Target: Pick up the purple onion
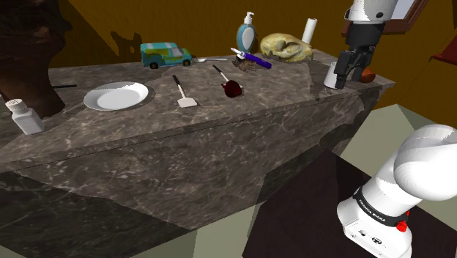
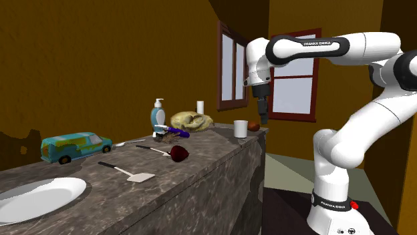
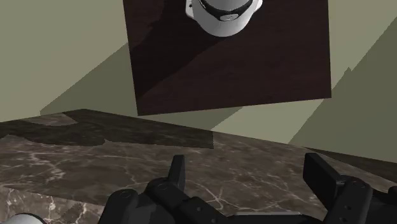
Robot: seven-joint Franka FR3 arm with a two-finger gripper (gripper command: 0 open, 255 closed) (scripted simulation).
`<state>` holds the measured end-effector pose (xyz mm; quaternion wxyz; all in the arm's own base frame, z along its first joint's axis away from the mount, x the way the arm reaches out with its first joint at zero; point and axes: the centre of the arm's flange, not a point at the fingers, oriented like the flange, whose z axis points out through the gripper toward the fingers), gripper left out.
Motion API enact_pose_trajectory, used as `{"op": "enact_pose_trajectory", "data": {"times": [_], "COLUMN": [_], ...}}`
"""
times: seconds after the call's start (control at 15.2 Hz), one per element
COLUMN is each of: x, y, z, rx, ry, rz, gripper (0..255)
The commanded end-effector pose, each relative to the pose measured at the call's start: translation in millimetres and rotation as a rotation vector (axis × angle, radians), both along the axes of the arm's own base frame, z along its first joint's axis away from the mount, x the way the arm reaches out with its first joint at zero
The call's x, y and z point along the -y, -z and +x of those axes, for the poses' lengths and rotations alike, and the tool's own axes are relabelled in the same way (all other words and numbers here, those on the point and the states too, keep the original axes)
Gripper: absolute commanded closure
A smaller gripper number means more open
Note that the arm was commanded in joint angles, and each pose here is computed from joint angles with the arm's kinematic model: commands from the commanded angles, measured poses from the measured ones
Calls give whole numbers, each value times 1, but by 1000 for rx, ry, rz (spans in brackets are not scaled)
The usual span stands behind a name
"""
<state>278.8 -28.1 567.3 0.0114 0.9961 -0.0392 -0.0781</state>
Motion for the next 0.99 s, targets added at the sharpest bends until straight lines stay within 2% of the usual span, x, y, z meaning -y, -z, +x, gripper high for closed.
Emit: {"op": "enact_pose_trajectory", "data": {"times": [0.0, 0.92], "x": [0, -70], "y": [0, 41], "z": [0, 157], "rx": [0, 56], "ry": [0, -81], "rz": [0, 8], "gripper": [0, 0]}}
